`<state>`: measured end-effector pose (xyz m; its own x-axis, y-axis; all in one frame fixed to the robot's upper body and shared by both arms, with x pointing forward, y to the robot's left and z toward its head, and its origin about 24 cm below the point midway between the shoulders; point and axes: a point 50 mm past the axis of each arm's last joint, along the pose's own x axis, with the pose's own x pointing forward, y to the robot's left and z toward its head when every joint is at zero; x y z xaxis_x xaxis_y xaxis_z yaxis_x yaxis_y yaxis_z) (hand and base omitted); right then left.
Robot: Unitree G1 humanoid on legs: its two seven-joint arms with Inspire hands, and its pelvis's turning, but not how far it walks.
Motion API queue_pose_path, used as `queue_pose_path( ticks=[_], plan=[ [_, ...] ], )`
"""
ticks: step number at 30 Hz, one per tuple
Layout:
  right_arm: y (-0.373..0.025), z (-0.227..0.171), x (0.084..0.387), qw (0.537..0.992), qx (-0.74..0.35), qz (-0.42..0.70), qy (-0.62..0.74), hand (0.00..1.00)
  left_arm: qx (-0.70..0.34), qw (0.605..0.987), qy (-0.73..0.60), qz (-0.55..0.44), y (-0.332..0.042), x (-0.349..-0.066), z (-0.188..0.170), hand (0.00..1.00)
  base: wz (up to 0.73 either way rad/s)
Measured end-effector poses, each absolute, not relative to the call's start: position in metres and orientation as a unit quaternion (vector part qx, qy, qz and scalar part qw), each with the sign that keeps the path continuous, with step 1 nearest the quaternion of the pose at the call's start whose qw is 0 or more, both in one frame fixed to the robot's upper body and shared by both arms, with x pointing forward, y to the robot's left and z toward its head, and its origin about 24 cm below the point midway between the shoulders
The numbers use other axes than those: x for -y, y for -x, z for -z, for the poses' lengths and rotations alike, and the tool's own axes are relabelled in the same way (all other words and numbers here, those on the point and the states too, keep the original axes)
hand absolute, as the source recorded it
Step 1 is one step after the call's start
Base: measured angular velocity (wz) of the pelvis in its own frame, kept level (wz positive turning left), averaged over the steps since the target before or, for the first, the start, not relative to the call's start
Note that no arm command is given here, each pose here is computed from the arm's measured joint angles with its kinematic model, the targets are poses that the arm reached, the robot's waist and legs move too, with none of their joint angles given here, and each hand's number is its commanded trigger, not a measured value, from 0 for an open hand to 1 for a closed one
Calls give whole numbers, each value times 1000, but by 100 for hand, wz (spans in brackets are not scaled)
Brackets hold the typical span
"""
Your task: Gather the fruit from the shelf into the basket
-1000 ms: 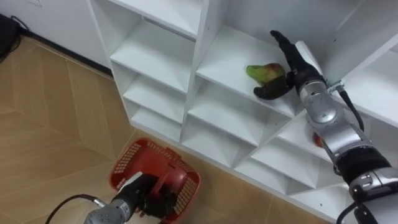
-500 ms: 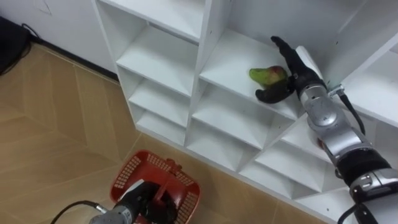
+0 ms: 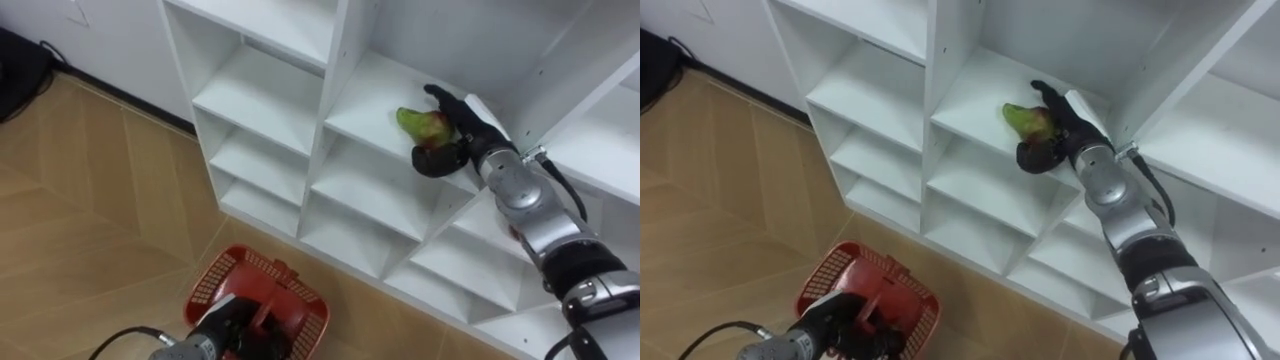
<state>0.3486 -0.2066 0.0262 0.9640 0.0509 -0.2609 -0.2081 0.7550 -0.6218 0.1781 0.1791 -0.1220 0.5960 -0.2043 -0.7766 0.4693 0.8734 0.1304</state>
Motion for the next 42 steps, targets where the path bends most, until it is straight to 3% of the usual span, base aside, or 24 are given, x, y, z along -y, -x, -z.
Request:
queue_pose_path(
  ticks=[17, 32, 42],
  plan=[
    [-356, -35, 211, 935, -114, -43, 334, 100, -391, 886, -164, 189, -189, -179, 115, 100, 0],
    [-353, -33, 203, 940, -129, -86, 303, 100, -398, 883, -161, 187, -186, -180, 118, 100, -1],
    [-324, -19, 183, 933, -100, -138, 316, 100, -400, 884, -152, 187, -185, -175, 119, 100, -10]
  ],
)
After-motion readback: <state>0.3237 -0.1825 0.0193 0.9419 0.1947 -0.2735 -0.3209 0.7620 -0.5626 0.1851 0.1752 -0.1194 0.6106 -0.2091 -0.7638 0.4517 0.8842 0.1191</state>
